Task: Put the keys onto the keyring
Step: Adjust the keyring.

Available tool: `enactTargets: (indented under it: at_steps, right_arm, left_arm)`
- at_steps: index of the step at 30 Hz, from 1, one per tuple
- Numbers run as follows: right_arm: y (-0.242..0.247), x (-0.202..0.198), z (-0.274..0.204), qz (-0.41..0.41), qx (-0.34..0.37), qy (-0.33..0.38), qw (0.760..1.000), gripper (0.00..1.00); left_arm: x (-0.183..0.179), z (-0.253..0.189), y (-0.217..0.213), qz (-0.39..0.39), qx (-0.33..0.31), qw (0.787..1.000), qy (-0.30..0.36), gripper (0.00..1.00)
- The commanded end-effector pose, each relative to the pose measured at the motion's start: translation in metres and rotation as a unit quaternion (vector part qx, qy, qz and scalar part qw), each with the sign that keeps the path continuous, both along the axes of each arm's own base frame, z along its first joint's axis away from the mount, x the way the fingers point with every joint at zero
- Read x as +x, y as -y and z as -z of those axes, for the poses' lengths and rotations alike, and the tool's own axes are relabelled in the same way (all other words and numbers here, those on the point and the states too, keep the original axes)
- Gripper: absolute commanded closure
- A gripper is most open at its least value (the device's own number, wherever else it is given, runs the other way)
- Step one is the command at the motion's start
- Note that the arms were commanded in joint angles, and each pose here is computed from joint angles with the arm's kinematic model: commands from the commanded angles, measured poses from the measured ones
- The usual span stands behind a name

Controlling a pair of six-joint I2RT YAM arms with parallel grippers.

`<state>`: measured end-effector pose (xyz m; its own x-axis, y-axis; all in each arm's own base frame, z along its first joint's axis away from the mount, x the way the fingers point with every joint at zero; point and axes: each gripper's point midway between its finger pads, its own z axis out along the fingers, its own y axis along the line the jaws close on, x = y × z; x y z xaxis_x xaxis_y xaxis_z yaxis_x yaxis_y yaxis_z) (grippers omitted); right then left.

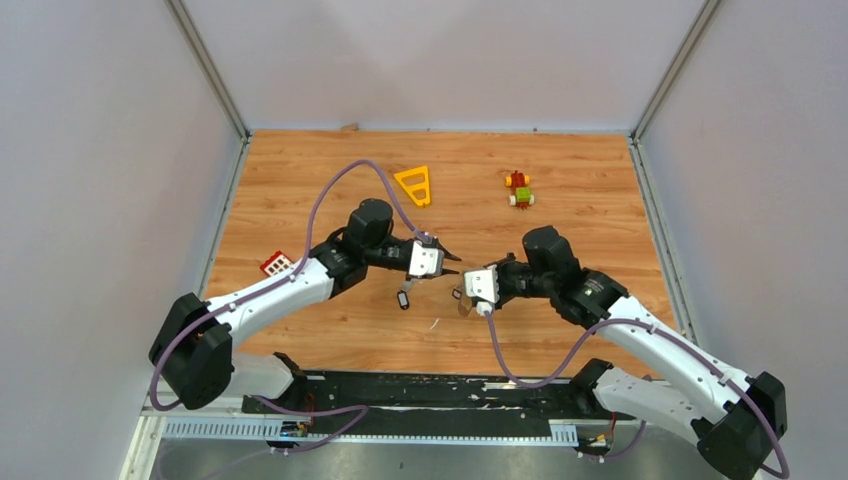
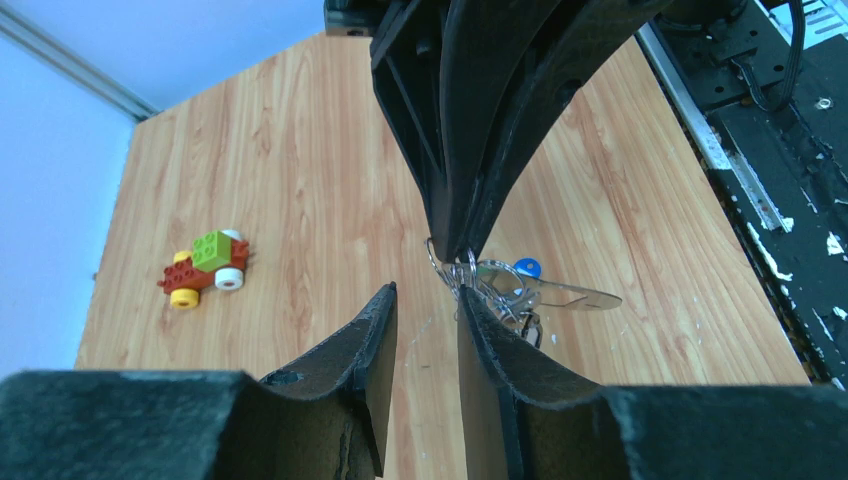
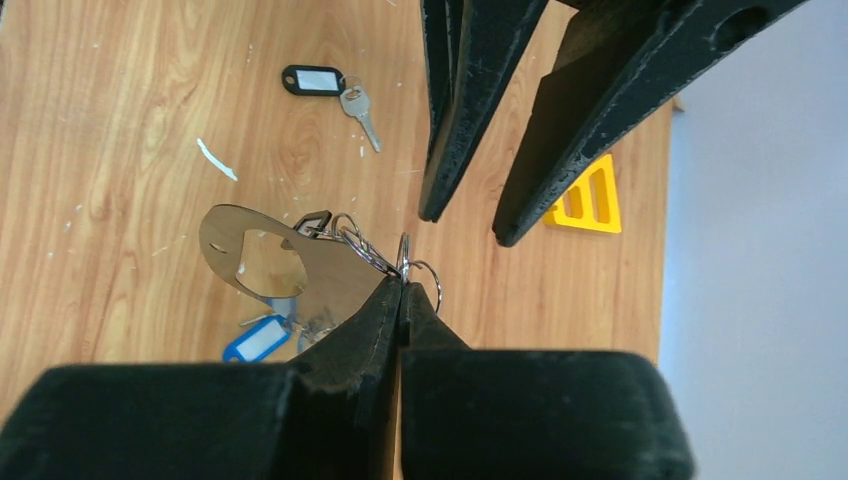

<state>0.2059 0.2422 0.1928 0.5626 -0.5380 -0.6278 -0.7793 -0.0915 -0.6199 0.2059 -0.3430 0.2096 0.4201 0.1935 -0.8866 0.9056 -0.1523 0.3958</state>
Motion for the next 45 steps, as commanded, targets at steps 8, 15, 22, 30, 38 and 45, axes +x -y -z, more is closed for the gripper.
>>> enactTargets:
  at_steps: [8, 15, 22, 30, 38, 45]
  right_arm:
    - [-0.01, 0.002, -0.029, 0.004, 0.049, -0.034, 0.998, 1.0]
    - [-0.009, 0.003, -0.03, 0.01, 0.054, -0.04, 0.998, 1.0]
    - [-0.009, 0.002, -0.03, 0.01, 0.057, -0.049, 0.997, 1.0]
    - [-0.01, 0.001, -0.03, 0.008, 0.06, -0.055, 0.997, 1.0]
    - [-0.008, 0.003, -0.035, 0.017, 0.068, -0.07, 0.995, 0.97]
    - [0.01, 0.006, -0.053, 0.033, 0.116, -0.114, 0.986, 0.77]
  left_arm:
    - [-0.012, -0.014, 0.008, 0.027, -0.012, 0.999, 0.032, 0.65]
    - [-0.014, -0.011, 0.012, 0.032, -0.006, 0.999, 0.029, 0.65]
    - [-0.009, -0.007, 0.019, 0.027, 0.007, 0.999, 0.029, 0.74]
    - [-0.004, -0.006, 0.023, 0.022, 0.016, 0.999, 0.031, 0.85]
    - [-0.003, -0.005, 0.025, 0.012, 0.009, 1.0, 0.015, 1.0]
    - [-0.009, -0.032, 0.014, 0.006, -0.101, 0.993, -0.067, 1.0]
